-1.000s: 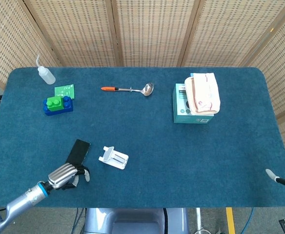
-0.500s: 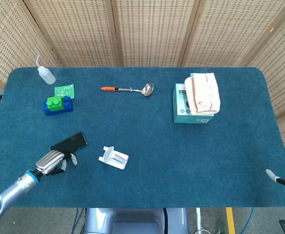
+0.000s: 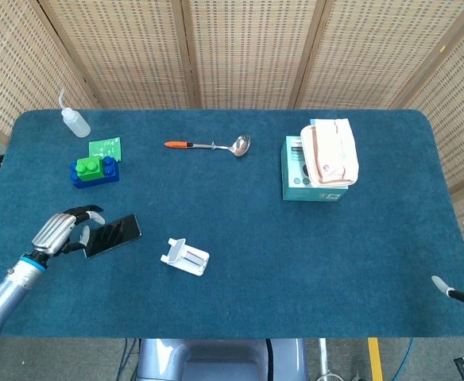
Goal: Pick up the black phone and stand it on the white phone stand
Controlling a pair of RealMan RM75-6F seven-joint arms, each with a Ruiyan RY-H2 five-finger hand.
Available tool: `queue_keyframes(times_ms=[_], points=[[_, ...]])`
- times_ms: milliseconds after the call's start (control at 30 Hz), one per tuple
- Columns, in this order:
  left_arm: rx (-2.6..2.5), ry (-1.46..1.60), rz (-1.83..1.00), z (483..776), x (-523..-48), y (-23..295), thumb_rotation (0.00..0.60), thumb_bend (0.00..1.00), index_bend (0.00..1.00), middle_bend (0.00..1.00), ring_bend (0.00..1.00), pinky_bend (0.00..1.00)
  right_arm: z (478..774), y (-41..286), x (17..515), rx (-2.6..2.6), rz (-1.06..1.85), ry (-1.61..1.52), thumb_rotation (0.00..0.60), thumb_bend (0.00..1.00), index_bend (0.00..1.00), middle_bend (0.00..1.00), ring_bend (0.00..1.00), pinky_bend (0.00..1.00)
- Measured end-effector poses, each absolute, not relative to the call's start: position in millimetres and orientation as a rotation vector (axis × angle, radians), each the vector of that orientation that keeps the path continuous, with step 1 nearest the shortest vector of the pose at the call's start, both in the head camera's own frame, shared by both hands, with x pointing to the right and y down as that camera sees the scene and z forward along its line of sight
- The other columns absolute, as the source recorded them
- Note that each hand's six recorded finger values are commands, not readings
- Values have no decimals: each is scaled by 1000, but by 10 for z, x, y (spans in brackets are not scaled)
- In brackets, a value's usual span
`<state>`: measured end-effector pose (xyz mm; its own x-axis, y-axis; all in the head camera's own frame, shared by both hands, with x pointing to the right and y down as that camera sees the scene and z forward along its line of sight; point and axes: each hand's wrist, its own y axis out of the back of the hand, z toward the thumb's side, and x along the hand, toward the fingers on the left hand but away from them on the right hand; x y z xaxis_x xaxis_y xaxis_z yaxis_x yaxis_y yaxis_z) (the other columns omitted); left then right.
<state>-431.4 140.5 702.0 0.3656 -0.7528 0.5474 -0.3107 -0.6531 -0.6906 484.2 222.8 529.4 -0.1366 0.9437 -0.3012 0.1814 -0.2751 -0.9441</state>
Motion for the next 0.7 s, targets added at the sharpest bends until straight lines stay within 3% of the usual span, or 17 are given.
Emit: queue_keyframes(times_ms=[100, 167, 500, 700], points=[[-2091, 926, -1275, 6956, -4323, 1380, 600, 63, 0, 0, 3, 79, 5290, 2231, 4832, -1472, 1470, -1298, 600, 0, 0, 0, 0, 0], [-2048, 916, -1315, 6933, -4311, 1379, 600, 3, 0, 0, 0, 69, 5287, 2234, 4830, -1474, 1468, -1299, 600, 0, 0, 0, 0, 0], [-1817, 894, -1602, 6948, -4020, 1459, 600, 147, 0, 0, 22, 95, 5271, 2229, 4865, -1478, 1465, -1315, 600, 0, 0, 0, 0, 0], [-1795, 956, -1783, 7103, -3732, 1516, 600, 169, 12, 11, 56, 115, 5272, 2228, 4864, -1481, 1463, -1311, 600, 0, 0, 0, 0, 0]])
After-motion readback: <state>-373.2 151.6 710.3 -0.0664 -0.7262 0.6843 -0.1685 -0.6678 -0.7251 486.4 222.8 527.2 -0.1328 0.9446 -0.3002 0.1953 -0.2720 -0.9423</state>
